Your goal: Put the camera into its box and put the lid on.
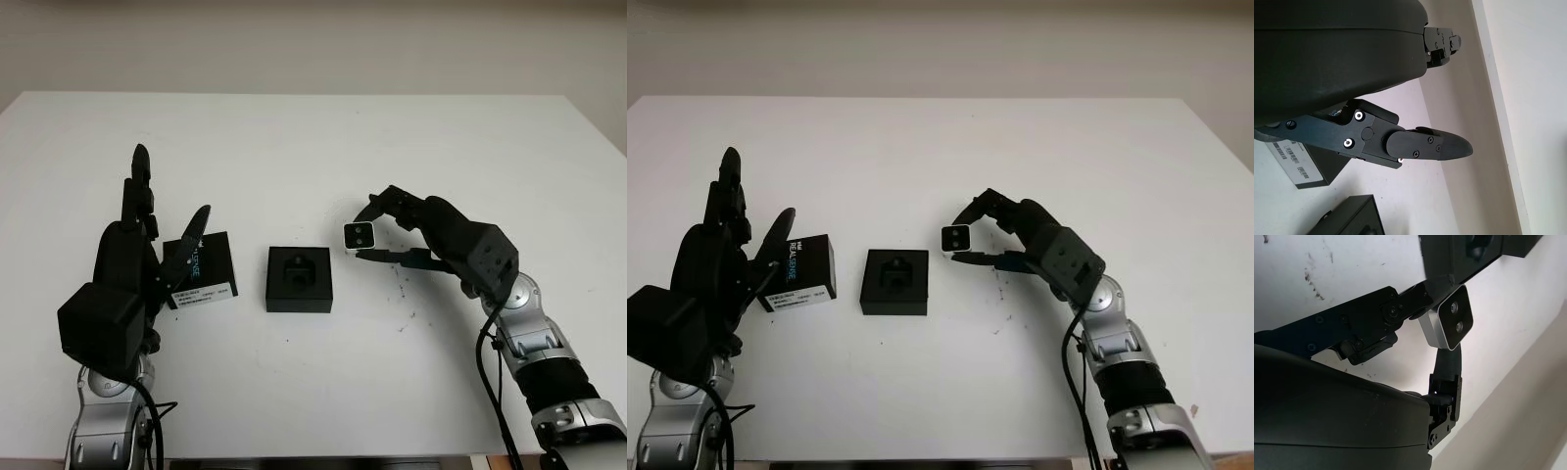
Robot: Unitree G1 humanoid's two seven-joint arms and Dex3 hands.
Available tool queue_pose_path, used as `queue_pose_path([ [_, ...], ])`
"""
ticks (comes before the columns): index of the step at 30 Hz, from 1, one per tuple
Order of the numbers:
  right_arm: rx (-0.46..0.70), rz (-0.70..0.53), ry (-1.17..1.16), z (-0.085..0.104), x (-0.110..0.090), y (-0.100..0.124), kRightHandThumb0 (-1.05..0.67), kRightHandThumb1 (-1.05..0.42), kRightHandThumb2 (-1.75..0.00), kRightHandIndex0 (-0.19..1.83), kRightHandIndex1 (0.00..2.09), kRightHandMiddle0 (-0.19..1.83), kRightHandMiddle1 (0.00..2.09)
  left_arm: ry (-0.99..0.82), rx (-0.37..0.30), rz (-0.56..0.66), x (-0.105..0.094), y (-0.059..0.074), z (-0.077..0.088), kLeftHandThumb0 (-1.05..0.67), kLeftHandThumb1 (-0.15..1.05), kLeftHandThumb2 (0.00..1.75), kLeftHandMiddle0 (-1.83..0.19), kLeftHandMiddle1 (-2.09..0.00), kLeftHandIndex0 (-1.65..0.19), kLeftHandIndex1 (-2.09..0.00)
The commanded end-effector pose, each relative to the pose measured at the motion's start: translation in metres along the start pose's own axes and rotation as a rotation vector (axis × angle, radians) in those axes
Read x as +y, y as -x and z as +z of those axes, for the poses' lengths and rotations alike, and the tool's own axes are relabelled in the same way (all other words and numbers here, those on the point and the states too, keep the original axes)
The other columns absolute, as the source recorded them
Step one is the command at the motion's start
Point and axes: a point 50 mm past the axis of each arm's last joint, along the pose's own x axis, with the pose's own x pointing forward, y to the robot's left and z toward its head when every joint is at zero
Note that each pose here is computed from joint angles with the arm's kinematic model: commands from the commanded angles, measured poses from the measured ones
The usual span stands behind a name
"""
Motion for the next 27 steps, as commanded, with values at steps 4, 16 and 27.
queue_pose_path([
  [4,-0.051,-0.047,-0.095,0.012,0.004,0.005,-0.45,-0.94,-0.05,0.24,0.06,0.32,1.68,-0.006,-0.006,0.005,0.001,0.002,0.002,-0.55,1.05,0.27,0.09,-0.06,0.08,-0.05],
  [16,-0.036,-0.034,-0.276,0.040,0.027,0.015,-0.43,-0.95,-0.06,0.17,0.03,0.29,1.72,0.000,-0.010,0.009,-0.001,0.003,0.004,-0.53,1.05,0.28,0.10,-0.05,0.09,-0.05],
  [27,-0.023,0.040,-0.324,0.045,0.048,0.012,-0.45,-0.96,-0.05,0.15,0.04,0.26,1.82,-0.006,-0.012,0.014,0.001,0.003,0.004,-0.54,1.05,0.28,0.10,-0.05,0.08,-0.05],
])
